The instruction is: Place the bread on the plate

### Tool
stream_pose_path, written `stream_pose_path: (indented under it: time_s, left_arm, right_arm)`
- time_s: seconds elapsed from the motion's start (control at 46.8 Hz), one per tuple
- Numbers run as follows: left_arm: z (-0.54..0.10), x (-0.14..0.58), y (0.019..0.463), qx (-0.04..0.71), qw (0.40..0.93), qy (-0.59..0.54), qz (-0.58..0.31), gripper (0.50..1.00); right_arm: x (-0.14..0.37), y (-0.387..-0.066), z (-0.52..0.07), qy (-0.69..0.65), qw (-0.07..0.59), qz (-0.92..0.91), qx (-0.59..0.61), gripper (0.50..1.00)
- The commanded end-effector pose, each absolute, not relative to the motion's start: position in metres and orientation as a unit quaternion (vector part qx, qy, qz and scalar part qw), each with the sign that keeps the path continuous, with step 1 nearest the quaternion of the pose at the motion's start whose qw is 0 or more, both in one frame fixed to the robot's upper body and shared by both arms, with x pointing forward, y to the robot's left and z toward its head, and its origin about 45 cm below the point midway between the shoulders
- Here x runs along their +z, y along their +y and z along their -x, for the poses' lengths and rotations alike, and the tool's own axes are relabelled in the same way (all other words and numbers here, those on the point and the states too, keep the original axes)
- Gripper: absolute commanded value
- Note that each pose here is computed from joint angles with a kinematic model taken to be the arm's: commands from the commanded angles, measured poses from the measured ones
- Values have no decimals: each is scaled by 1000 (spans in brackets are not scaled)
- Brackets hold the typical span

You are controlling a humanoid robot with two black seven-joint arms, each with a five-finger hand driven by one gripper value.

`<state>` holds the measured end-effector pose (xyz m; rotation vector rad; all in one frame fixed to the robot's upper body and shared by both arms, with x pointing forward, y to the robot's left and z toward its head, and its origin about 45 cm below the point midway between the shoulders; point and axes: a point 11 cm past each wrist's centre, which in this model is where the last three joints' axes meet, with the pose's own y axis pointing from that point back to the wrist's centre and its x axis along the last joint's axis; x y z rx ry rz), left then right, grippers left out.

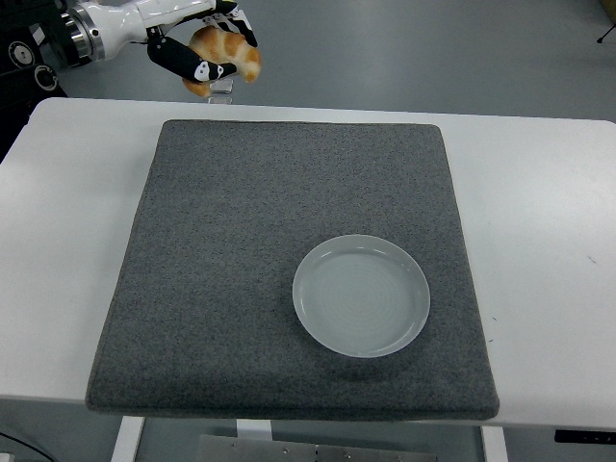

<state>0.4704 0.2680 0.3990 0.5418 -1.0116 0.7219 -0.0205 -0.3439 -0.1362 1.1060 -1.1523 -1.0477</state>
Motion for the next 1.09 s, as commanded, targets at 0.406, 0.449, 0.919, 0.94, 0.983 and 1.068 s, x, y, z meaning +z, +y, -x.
stream_pose_path:
  time_s: [0.406,0.449,0.919,0.94,0.983,1.068]
  left_arm:
    - [-428,398,189,225,804,-515,-196,500]
    - [-426,397,184,217,804,-518,-194,500]
    - [-407,379,139,156,787,-574,-165,500]
    - [-405,373,135,151,790,-571,-163,500]
    - [-403,365,131,145,794,-568,-160,500]
    - [-398,351,124,132,795,-570,-158,500]
  right_arm:
    - [-136,-344,21,-493,577,-472,-448,930]
    - [-136,-344,21,-493,577,-472,-448,930]
    - [-136,-344,21,-494,576,-472,-449,930]
    - [-136,-344,21,-494,576,-472,-449,930]
    - [-136,-344,21,-494,576,-472,-449,930]
    - [-136,-344,21,-494,576,-472,-449,930]
